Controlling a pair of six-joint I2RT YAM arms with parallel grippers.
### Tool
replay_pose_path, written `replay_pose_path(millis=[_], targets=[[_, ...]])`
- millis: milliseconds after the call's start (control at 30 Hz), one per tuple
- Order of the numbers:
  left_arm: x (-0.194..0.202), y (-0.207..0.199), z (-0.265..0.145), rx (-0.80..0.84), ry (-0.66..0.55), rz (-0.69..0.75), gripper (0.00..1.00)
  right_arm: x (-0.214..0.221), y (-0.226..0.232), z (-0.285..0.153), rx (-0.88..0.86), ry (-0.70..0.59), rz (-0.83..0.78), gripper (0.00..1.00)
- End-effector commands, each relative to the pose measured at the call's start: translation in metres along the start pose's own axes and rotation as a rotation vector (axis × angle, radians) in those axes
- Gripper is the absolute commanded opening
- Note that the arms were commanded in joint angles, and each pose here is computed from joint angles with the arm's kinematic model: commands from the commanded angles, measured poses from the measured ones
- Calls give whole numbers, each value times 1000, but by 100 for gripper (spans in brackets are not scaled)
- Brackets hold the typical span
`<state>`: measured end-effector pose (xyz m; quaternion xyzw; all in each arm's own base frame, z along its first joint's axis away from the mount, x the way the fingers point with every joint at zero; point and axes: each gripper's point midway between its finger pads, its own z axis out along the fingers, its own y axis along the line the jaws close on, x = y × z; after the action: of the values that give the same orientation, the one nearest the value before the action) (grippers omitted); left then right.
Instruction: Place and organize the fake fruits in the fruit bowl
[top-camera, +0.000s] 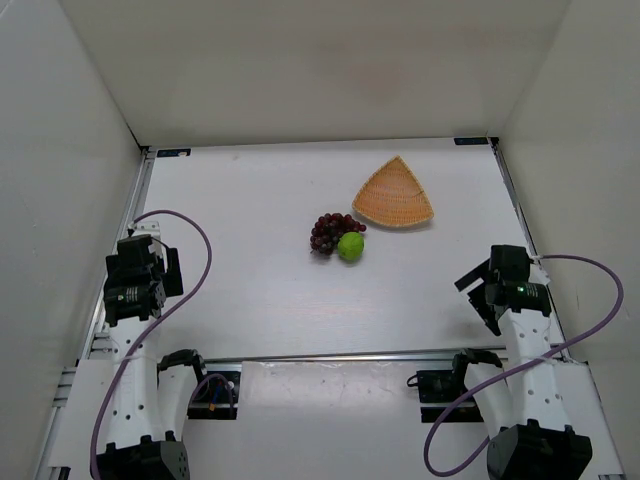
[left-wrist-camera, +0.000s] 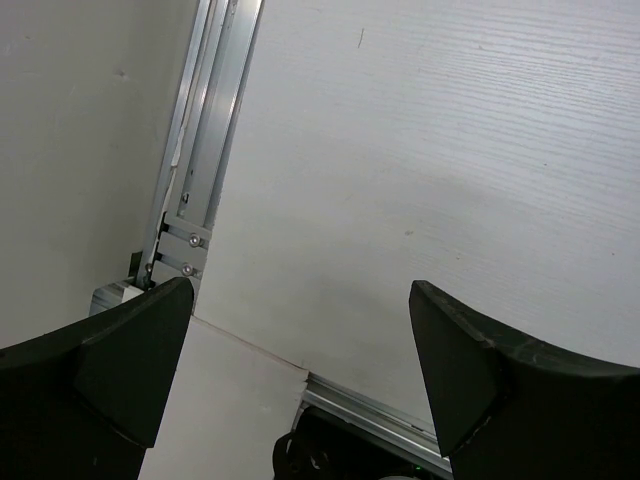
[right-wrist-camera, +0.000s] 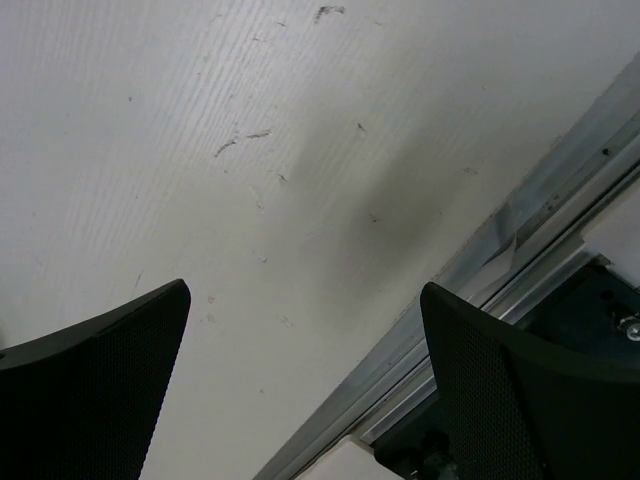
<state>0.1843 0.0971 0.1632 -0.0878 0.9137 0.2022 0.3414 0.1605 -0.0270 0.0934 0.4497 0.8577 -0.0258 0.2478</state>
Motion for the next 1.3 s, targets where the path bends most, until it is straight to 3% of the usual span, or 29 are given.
replay_pose_path(millis=[0,133,233,267,367,433,467,633,733,1033,1100,1133,1233,1267], targets=[[-5,1,-2,-9,-27,-15,100,-7,37,-12,-197,-9,-102,100],[-5,1,-2,-9,-27,-15,100,-19,97,-37,-382,-51,-258,100],[-5,1,-2,-9,-27,-15,100,-3,145,-47,-372,-92,-533,100],[-8,2,-4,-10,-36,-18,100,13,179,-58,-399,-101,-708,100],[-11,5,-6,-20,-45,-22,100,59,228,-56,-433,-39,-975,100],[-15,6,-8,-21,-55,-25,100,70,261,-68,-487,-54,-1074,100],[-15,7,-8,-22,-55,-11,100,93,268,-56,-487,7,-1136,100],[-12,9,-7,-36,-51,31,100,131,315,-46,-556,102,-1210,100],[-8,10,-5,-43,-40,34,100,140,315,-7,-425,173,-1193,100],[-7,8,-4,-33,-33,37,100,137,304,30,-288,230,-1093,99],[-7,5,-2,-21,-26,40,100,139,302,35,-276,237,-1097,88],[-7,5,-2,-21,-26,40,100,141,303,38,-275,238,-1098,71],[-6,4,-1,-20,-17,43,100,141,304,38,-289,229,-1092,50],[-6,5,-1,-20,-17,52,100,137,304,39,-285,228,-1084,36]])
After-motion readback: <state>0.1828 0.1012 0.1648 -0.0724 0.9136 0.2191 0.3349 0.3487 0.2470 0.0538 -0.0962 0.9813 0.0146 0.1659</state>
